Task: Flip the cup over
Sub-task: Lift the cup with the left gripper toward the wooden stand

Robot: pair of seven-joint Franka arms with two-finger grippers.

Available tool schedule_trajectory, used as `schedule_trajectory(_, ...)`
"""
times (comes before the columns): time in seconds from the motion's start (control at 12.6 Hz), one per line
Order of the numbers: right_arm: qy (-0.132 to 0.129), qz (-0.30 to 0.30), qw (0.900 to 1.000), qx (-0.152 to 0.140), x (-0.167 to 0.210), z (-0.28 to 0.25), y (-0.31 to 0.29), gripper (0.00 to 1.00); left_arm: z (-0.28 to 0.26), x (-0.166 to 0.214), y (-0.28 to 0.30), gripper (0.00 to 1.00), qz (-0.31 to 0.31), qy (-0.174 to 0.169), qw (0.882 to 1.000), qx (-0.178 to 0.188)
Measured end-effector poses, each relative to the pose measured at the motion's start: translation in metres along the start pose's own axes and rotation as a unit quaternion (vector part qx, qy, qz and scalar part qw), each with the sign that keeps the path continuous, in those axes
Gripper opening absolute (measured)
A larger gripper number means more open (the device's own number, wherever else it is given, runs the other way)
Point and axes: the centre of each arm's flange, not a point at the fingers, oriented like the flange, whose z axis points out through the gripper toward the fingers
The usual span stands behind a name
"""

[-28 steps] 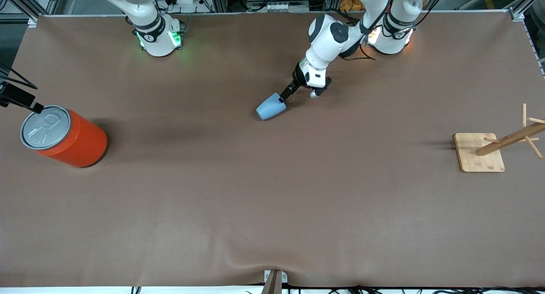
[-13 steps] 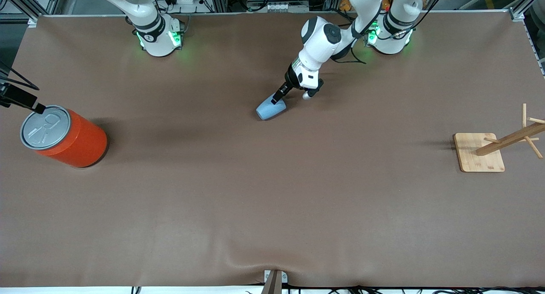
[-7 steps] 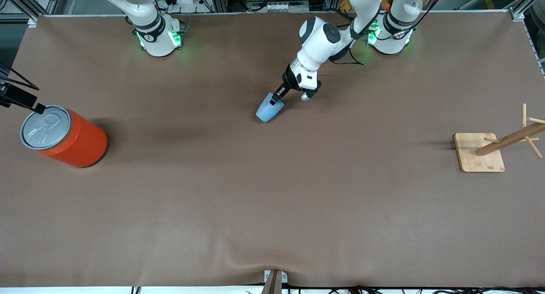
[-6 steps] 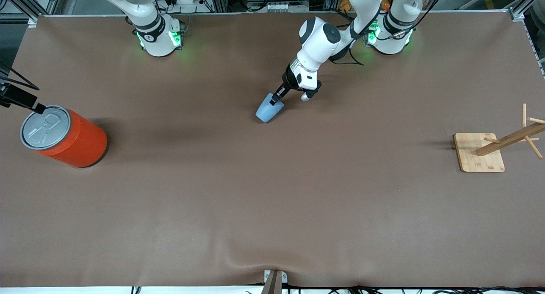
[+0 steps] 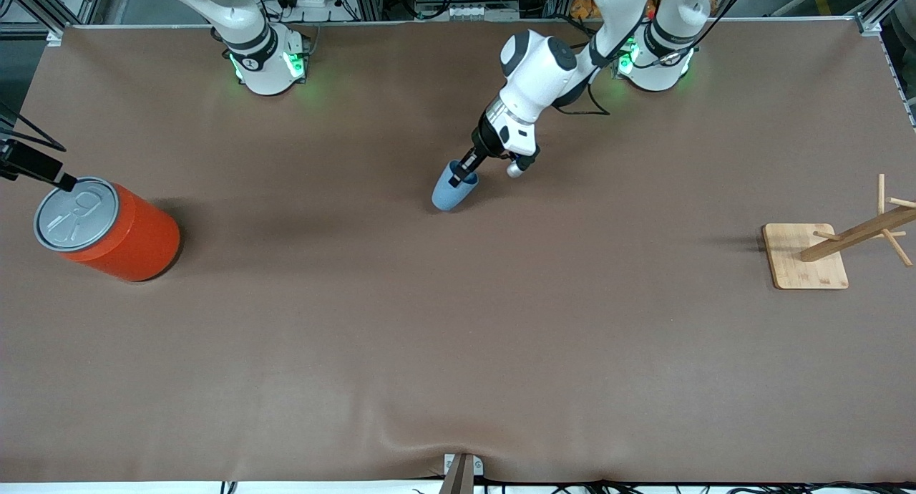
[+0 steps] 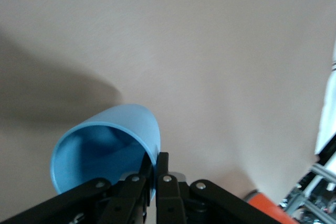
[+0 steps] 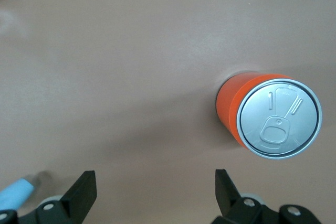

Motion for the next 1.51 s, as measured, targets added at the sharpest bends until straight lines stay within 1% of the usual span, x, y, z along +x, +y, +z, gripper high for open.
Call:
schedule_trajectory(0.16,0.000,0.000,1.000,0.000,0.000,0.000,0.000,1.00,-0.011,0.014,0.020,0.05,0.003,0.011,1.000,-0.021)
schedule_trajectory(0.24,-0.001,0.000,1.000,0.000,0.000,0.000,0.000,1.00,-0.014,0.023,0.028,0.05,0.014,0.019,0.999,-0.029)
schedule_trajectory(0.4,-0.001,0.000,1.000,0.000,0.000,0.000,0.000,1.00,-0.016,0.056,0.039,0.05,0.053,0.046,0.997,-0.035)
schedule_trajectory(0.48,-0.001,0.000,1.000,0.000,0.000,0.001,0.000,1.00,-0.016,0.078,0.047,0.05,0.066,0.053,0.996,-0.030)
schedule_trajectory(0.63,-0.002,0.000,1.000,0.000,0.000,0.001,0.000,1.00,-0.018,0.119,0.084,0.05,0.071,0.033,0.997,-0.013)
schedule_trajectory(0.79,-0.003,0.000,1.000,0.000,0.000,0.001,0.000,1.00,-0.025,0.150,0.116,0.05,0.101,0.019,0.995,-0.002)
schedule_trajectory(0.87,-0.003,0.000,1.000,0.000,0.000,0.001,0.000,1.00,-0.026,0.160,0.124,0.05,0.122,0.008,0.992,0.017)
schedule_trajectory(0.95,-0.003,0.001,1.000,0.000,0.000,0.001,0.001,1.00,-0.026,0.169,0.131,0.05,0.142,-0.009,0.989,0.045)
schedule_trajectory(1.03,-0.003,0.001,1.000,0.000,0.000,0.001,0.001,1.00,-0.029,0.179,0.140,0.05,0.160,-0.030,0.983,0.080)
schedule_trajectory(1.11,-0.004,0.001,1.000,0.000,0.000,0.002,0.001,1.00,-0.036,0.194,0.150,0.05,0.180,-0.048,0.975,0.123)
schedule_trajectory(1.19,-0.004,0.002,1.000,-0.001,0.000,0.002,0.001,1.00,-0.049,0.213,0.161,0.05,0.202,-0.057,0.963,0.169)
schedule_trajectory(1.27,-0.005,0.002,1.000,0.001,0.000,0.002,0.001,1.00,-0.065,0.229,0.170,0.05,0.227,-0.061,0.947,0.220)
schedule_trajectory(1.35,-0.006,0.002,1.000,0.005,-0.001,0.002,0.001,1.00,-0.082,0.241,0.174,0.05,0.252,-0.058,0.927,0.271)
schedule_trajectory(1.43,-0.007,0.004,1.000,0.008,-0.001,0.002,0.002,1.00,-0.098,0.251,0.175,0.05,0.273,-0.047,0.909,0.312)
schedule_trajectory(1.51,-0.009,0.006,1.000,0.009,-0.001,0.002,0.004,1.00,-0.112,0.259,0.173,0.05,0.292,-0.044,0.893,0.340)
